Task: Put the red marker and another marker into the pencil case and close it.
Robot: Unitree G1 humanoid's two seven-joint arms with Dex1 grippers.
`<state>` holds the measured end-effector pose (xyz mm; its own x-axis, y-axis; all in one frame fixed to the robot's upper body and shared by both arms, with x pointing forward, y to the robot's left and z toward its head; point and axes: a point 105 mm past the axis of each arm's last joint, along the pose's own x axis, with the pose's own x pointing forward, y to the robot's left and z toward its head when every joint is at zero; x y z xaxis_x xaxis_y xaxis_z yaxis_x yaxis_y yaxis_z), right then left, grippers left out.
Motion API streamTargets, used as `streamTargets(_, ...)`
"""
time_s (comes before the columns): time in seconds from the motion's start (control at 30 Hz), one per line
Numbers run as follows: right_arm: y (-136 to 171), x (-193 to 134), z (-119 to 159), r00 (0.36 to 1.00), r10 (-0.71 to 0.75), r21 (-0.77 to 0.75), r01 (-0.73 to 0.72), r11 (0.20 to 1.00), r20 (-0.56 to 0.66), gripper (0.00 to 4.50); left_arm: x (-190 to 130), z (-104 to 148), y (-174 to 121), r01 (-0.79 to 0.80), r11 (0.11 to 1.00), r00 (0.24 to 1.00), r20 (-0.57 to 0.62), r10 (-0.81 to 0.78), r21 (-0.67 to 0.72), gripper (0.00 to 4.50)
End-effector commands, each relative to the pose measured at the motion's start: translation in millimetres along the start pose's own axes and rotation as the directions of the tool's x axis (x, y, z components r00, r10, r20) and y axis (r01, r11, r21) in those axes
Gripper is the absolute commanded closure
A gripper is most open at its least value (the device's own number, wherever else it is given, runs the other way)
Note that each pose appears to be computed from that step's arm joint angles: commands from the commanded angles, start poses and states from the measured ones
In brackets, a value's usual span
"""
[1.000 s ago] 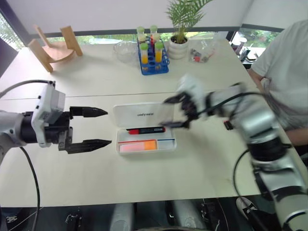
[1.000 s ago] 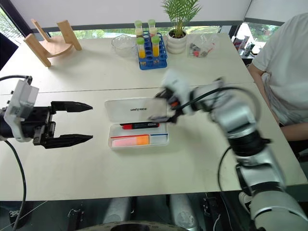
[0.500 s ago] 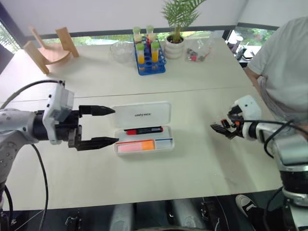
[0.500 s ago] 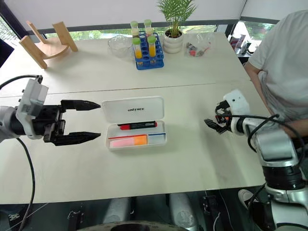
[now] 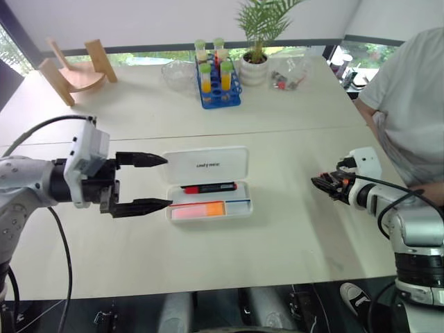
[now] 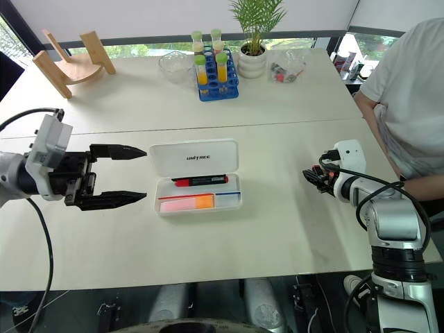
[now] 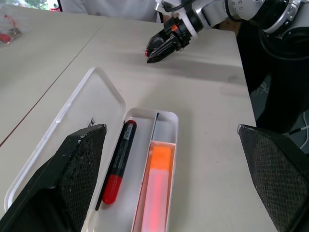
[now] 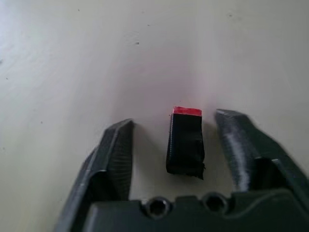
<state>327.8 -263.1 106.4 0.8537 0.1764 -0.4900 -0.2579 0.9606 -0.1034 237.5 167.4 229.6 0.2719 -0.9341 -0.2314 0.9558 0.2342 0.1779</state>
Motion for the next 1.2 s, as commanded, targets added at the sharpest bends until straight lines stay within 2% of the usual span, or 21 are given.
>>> streamTargets(0.03,-8.1,-4.7,-18.3,0.998,-0.025,0.043,0.027,0.999,-0.063,3.62,-3.4,6.1,2.4,-0.017,0.999,1.000,0.003,0.016,0.036,0.00)
streamTargets(0.07,-6.1,-5.8,-16.5,0.998,-0.009,0.053,0.012,0.999,-0.060,4.14,-3.7,5.9,2.8,-0.017,0.999,1.000,0.002,0.017,0.037,0.00)
streamTargets(0.1,-4.5,-6.7,-15.2,0.998,0.002,0.060,0.001,0.998,-0.058,4.47,-4.0,5.8,3.0,-0.018,0.999,1.000,0.001,0.018,0.037,0.00)
streamTargets(0.17,4.4,-13.2,4.6,0.998,0.071,0.009,-0.071,0.997,0.003,4.47,-4.2,6.6,5.0,-0.021,0.999,1.000,0.004,0.021,0.036,0.00)
streamTargets(0.27,29.3,-27.2,43.8,0.967,0.237,-0.166,-0.219,0.962,0.096,4.47,-4.1,6.9,6.4,-0.018,0.999,1.000,0.007,0.018,0.033,0.00)
streamTargets(0.33,62.8,-39.1,61.9,0.903,0.421,-0.310,-0.377,0.873,0.084,4.47,-3.6,6.9,6.5,-0.008,1.000,1.000,0.008,0.008,0.028,0.00)
streamTargets(0.37,85.6,-45.6,67.6,0.846,0.531,-0.398,-0.471,0.787,0.048,4.47,-3.0,6.7,6.5,0.002,1.000,1.000,0.006,-0.002,0.026,0.00)
streamTargets(0.47,129.8,-53.9,69.0,0.701,0.711,-0.540,-0.623,0.566,-0.063,4.47,-1.8,6.3,8.0,0.017,0.999,1.000,0.004,-0.017,0.028,0.00)
streamTargets(0.53,150.2,-49.0,65.6,0.630,0.766,-0.600,-0.663,0.447,-0.126,4.47,-0.6,6.3,9.5,0.019,0.999,1.000,0.004,-0.019,0.031,0.00)
streamTargets(0.63,168.6,-39.4,58.3,0.577,0.792,-0.660,-0.677,0.326,-0.200,4.47,0.1,6.3,8.2,0.022,0.999,1.000,0.004,-0.022,0.033,0.00)
streamTargets(0.7,180.1,-33.2,53.6,0.547,0.805,-0.674,-0.686,0.273,-0.230,4.47,-0.7,6.2,6.3,0.017,0.999,1.000,0.002,-0.017,0.034,0.00)
streamTargets(0.87,189.2,-23.7,48.2,0.518,0.813,-0.685,-0.695,0.219,-0.267,4.47,-4.6,5.1,3.2,-0.003,1.000,1.000,-0.005,0.003,0.029,0.00)
streamTargets(1.2,192.2,-8.4,49.2,0.514,0.812,-0.686,-0.697,0.207,-0.277,4.47,-5.4,2.8,-1.8,-0.021,1.000,1.000,-0.006,0.021,0.020,0.00)
